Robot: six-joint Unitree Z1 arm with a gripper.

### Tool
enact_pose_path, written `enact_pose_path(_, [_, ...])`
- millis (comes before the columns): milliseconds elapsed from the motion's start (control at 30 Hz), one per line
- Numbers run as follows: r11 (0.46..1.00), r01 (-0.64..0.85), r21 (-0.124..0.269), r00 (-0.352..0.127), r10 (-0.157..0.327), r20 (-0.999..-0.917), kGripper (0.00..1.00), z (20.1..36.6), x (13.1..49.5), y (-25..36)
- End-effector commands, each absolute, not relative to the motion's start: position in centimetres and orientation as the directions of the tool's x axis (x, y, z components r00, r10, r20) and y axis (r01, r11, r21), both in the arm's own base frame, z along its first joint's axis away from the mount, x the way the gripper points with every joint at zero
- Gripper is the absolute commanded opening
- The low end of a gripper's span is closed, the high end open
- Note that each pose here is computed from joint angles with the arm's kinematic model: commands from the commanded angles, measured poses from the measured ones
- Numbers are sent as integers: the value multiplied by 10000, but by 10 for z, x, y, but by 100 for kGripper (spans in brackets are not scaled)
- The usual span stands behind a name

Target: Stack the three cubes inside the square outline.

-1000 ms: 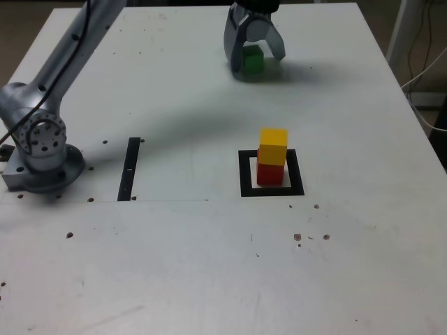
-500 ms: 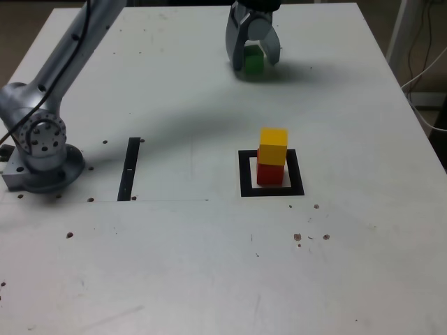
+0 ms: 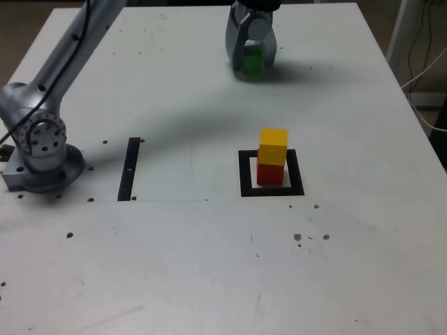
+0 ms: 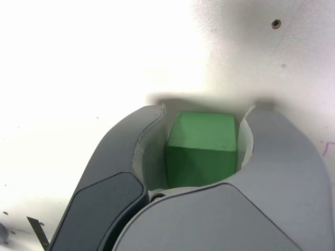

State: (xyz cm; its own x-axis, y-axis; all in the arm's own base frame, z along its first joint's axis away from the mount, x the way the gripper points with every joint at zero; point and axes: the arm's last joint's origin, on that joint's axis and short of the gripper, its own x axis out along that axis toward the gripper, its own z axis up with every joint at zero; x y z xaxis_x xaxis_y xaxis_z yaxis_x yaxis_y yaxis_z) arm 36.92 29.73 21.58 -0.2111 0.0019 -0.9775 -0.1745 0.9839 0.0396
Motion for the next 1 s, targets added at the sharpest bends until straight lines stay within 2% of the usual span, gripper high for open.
enact_pose_path(0, [9853,-1635,500,-1932,178,-9810,24,232,367,289])
enact_pose_path(167, [9890,-1346,610,-1762,367,-9837,24,254,363,270])
enact_pose_path(467, [9967,-568,581,-1621,483,-9856,24,288,359,218])
enact_pose_path(967, [9972,656,369,-1529,466,-9871,24,317,348,115])
